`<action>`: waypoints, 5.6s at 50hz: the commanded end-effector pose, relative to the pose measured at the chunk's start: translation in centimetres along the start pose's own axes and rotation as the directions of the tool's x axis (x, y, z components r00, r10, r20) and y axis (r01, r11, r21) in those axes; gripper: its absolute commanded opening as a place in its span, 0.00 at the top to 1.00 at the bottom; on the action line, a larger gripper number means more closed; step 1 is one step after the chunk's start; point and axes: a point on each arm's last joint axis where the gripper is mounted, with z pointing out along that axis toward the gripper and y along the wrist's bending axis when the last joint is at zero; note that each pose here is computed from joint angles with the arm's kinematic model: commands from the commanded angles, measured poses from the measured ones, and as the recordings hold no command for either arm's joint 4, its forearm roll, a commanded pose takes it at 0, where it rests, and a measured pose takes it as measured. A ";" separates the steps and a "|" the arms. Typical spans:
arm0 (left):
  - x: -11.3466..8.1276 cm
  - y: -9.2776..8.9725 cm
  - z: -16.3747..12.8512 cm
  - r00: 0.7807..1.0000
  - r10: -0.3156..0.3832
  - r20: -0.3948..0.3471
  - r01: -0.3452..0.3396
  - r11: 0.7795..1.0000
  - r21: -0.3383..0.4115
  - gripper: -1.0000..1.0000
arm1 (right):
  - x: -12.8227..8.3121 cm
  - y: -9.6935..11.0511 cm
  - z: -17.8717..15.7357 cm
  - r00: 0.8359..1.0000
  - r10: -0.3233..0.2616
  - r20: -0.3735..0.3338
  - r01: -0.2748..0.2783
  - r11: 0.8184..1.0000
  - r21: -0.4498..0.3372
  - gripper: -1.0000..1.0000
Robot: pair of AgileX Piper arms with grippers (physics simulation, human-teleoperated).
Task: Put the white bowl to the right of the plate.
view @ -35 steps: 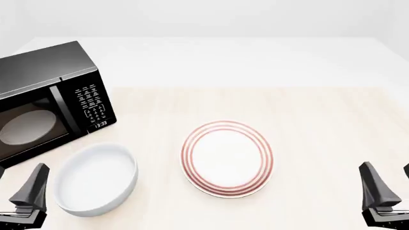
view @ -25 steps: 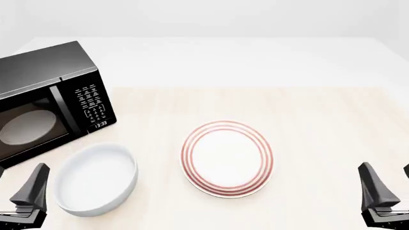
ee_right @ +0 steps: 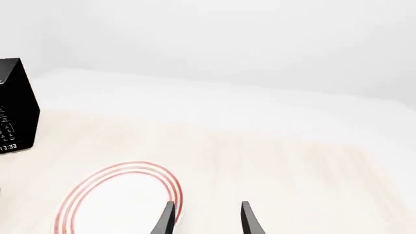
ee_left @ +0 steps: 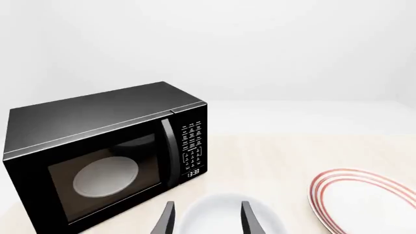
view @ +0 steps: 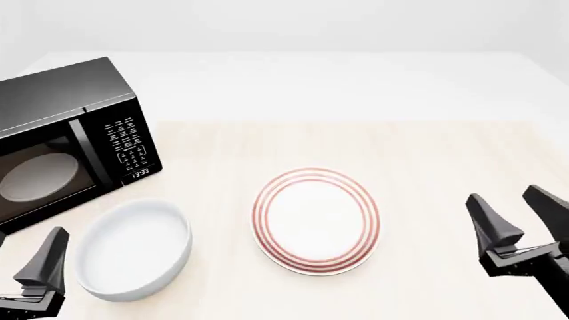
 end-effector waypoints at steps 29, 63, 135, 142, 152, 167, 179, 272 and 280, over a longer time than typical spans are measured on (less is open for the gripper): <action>0.0 0.0 0.0 1.000 0.000 0.000 0.000 1.000 0.000 0.00 | -9.7 8.3 12.9 0.978 -0.139 -0.158 0.071 0.924 -0.377 0.00; 0.0 0.0 0.0 1.000 0.000 0.000 0.000 1.000 0.000 0.00 | -12.5 16.0 18.8 0.955 -0.247 -0.166 0.125 0.838 -0.531 0.00; 0.0 0.0 0.0 1.000 0.000 0.000 0.000 1.000 0.000 0.00 | -5.4 33.0 21.9 0.889 -0.338 -0.309 0.004 0.681 -0.732 0.00; 0.0 0.0 0.0 1.000 0.000 0.000 0.000 1.000 0.000 0.00 | -4.3 33.5 21.9 0.884 -0.321 -0.340 -0.028 0.689 -0.724 0.00; 0.0 0.0 0.0 1.000 0.000 0.000 0.000 1.000 0.000 0.00 | -2.1 34.0 21.7 0.865 -0.323 -0.385 -0.060 0.694 -0.717 0.00; 0.0 0.0 0.0 1.000 0.000 0.000 0.000 1.000 0.000 0.00 | -0.4 34.3 21.7 0.848 -0.286 -0.446 -0.121 0.715 -0.689 0.00; 0.0 0.0 0.0 1.000 0.000 0.000 0.000 1.000 0.000 0.00 | 0.7 33.9 22.1 0.845 -0.248 -0.475 -0.156 0.734 -0.661 0.00; 0.0 0.0 0.0 1.000 0.000 0.000 0.000 1.000 0.000 0.00 | 8.4 34.7 23.3 0.798 -0.113 -0.592 -0.303 0.774 -0.556 0.00; 0.0 0.0 0.0 1.000 0.000 0.000 0.000 1.000 0.000 0.00 | 9.0 35.0 23.5 0.794 -0.109 -0.598 -0.309 0.775 -0.552 0.00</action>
